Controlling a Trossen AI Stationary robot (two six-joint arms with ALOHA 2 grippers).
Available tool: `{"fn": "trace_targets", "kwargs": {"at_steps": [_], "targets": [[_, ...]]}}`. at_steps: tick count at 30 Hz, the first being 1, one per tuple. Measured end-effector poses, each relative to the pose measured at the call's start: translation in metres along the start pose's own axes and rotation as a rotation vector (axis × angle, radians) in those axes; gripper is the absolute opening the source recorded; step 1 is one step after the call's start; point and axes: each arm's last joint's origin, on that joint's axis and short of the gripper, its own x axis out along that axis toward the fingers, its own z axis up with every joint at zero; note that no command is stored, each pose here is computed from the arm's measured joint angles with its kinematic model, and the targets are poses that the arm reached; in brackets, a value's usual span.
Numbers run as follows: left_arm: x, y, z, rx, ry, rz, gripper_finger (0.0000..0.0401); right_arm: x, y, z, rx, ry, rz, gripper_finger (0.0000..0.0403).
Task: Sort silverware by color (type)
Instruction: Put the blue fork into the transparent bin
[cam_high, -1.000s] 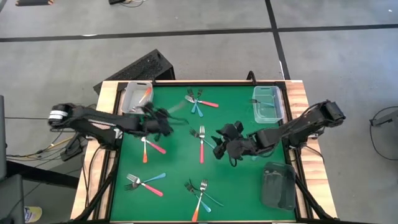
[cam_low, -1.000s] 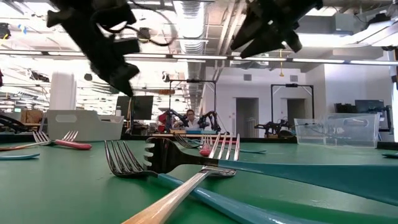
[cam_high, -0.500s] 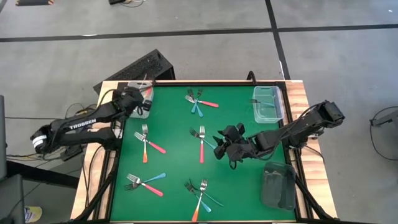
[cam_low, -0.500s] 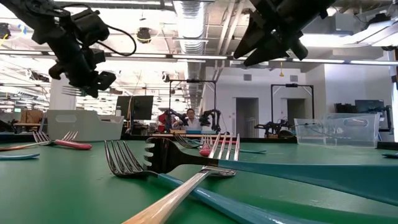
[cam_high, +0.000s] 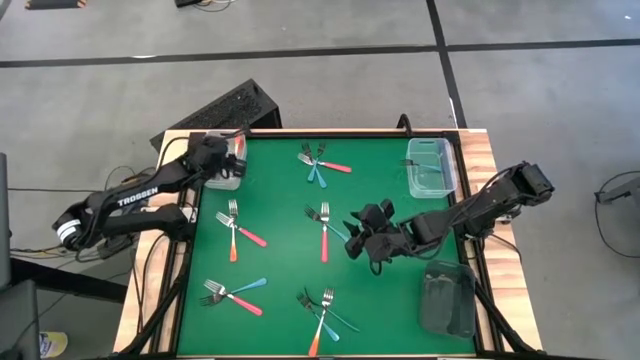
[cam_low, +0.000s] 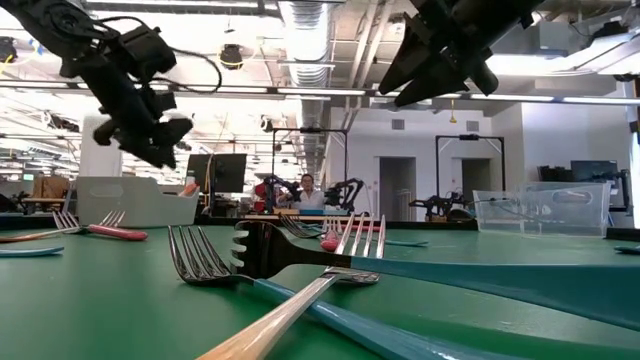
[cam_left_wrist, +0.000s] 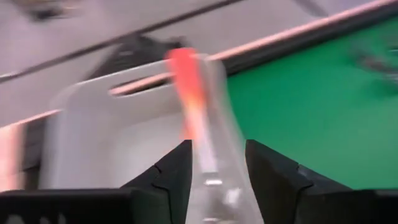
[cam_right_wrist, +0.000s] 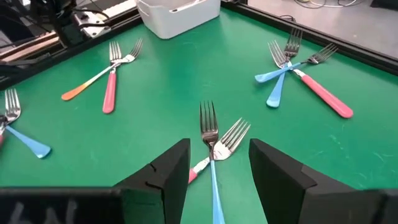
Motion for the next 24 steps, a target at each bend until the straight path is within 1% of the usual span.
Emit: {"fn": "trace_targets", "kwargs": {"at_steps": [5,7,10,12,15,18,21,24], "targets": [[-0.019,-0.012,0.001,0.019,-0.045,-0.215,0.0139,0.001,0.0,-0.001,-0.003,0.047,0.031,0.0192],[-0.03,-0.02,-0.001,0.032,-0.067,-0.308,0.0139,0.009,0.001,-0.005,-0.007,0.075,0.033,0.0192],[-0.047,-0.036,-0.006,0.069,-0.087,-0.445,0.0139,0.022,0.001,-0.018,-0.02,0.139,0.015,0.0192],[-0.058,-0.049,-0.011,0.105,-0.105,-0.532,0.0139,0.033,0.006,-0.025,-0.007,0.172,0.038,0.0192],[-0.075,-0.07,-0.019,0.161,-0.152,-0.636,0.0139,0.05,0.008,-0.041,-0.021,0.24,0.044,0.0191],[-0.089,-0.086,-0.031,0.22,-0.183,-0.695,0.0139,0.062,0.009,-0.049,-0.02,0.287,0.052,0.0191],[-0.099,-0.097,-0.041,0.266,-0.2,-0.726,0.0139,0.069,0.009,-0.049,-0.014,0.314,0.061,0.0191],[-0.106,-0.105,-0.05,0.265,-0.195,-0.742,0.0139,0.072,0.008,-0.047,-0.01,0.324,0.071,0.0191]]}}
